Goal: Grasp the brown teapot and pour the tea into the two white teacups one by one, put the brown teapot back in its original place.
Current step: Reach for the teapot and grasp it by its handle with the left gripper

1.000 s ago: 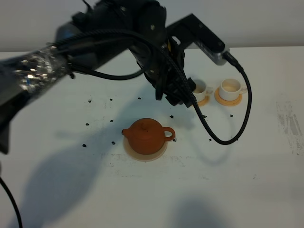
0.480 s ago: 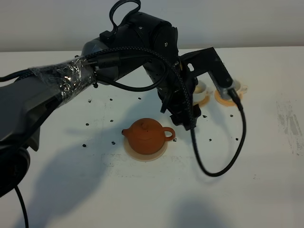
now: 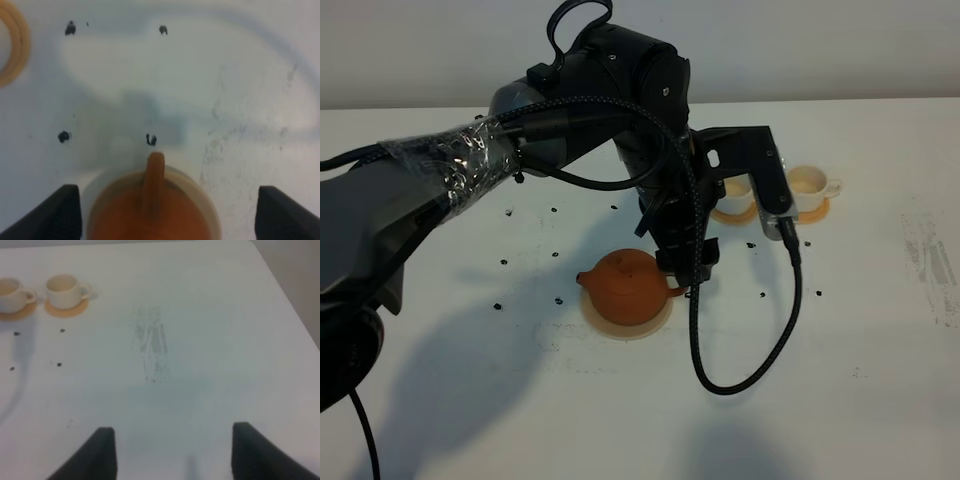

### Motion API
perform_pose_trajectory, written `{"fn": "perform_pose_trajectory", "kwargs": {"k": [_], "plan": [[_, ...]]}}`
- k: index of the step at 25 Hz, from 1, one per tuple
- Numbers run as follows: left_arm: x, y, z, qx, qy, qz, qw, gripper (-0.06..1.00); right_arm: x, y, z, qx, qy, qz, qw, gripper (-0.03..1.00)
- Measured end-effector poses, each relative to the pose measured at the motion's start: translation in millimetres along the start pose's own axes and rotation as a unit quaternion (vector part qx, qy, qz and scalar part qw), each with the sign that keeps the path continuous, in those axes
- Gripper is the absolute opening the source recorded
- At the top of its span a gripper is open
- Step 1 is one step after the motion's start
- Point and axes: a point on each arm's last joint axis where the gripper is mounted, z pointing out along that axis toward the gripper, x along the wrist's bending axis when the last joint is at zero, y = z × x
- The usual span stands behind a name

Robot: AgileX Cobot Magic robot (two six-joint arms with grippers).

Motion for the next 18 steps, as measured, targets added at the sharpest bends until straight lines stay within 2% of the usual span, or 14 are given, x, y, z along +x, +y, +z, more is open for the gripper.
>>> {"fn": "perform_pose_trajectory", "kwargs": {"k": [10,18], "plan": [[9,-10,33,0.019,-0.031,-0.007,0.999,0.67,0,0,0,0.000,0.000,0.000,1.000,0.52],[8,-11,36,0.019,-0.041,0.009,0.999,0.67,0,0,0,0.000,0.000,0.000,1.000,0.52]]}}
